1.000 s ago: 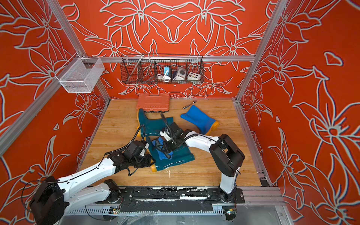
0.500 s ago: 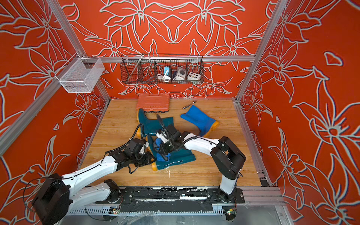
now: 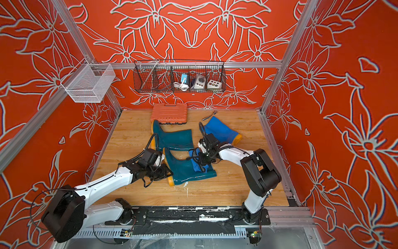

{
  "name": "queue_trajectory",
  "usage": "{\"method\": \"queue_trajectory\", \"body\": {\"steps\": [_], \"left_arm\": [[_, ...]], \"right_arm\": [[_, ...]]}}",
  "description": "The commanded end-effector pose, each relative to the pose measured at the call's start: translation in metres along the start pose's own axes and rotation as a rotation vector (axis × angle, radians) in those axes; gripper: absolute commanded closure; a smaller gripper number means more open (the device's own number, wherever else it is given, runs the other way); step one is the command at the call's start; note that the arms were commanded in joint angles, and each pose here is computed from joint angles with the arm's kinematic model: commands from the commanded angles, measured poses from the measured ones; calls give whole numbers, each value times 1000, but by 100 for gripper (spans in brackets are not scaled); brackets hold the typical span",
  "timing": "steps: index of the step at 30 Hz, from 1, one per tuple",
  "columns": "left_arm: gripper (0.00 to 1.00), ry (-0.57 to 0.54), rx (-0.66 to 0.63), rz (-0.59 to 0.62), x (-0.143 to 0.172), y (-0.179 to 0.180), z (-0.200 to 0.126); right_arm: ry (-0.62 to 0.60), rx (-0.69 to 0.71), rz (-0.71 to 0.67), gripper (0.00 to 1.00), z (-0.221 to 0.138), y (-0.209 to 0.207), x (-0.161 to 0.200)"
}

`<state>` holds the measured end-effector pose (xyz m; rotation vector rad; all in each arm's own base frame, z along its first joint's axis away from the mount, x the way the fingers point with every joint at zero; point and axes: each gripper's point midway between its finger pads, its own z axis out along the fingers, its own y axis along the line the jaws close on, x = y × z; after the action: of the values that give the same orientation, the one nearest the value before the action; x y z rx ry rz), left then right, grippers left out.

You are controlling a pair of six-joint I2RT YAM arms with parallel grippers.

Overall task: Wipe the rubber boots with a cloth
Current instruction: Wipe the dirt off the rubber boot.

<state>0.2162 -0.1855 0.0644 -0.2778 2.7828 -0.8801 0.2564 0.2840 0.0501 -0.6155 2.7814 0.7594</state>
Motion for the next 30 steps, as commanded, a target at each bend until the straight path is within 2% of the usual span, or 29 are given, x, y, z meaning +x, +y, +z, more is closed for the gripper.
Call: {"method": "queue_trajectory", "body": {"steps": [1,3,5,7,9,12,13,17,21,23,25,27,30], "left_arm": [[84,-31,1,1,-11,0,4],[84,-27,-5,-2,-9,2,5],[84,-26,-7,-5,-7,4,4],[84,-30,-8,-7,-6,5,3],[84,-34,-10,-5,-5,6,1],[84,-37,-8,-5,-4,8,1],[84,-37,-6,-6,-4,7,2],[84,-29,6,-12,-4,6,5],[85,-22,14,-22,-3,6,7],[85,-19,15,-24,-2,5,6],[85,-20,17,-22,-1,5,5],[85,-25,22,-23,-1,4,3],[85,-31,26,-21,0,4,0]], "right_arm": [[57,-41,-177,100,20,75,17],[69,-89,-196,100,25,97,23],[63,-67,-180,100,24,86,24],[67,42,-151,100,14,48,24],[58,111,-56,100,-3,-1,25],[1,92,128,100,-29,-51,28],[-12,100,141,100,-34,-56,29],[-40,47,104,100,-34,-30,25],[2,0,-91,100,-10,48,31],[28,-82,-154,100,4,90,37],[55,-128,-170,100,15,109,43],[71,-97,-144,100,20,97,47],[77,-10,-43,100,12,40,55]]}}
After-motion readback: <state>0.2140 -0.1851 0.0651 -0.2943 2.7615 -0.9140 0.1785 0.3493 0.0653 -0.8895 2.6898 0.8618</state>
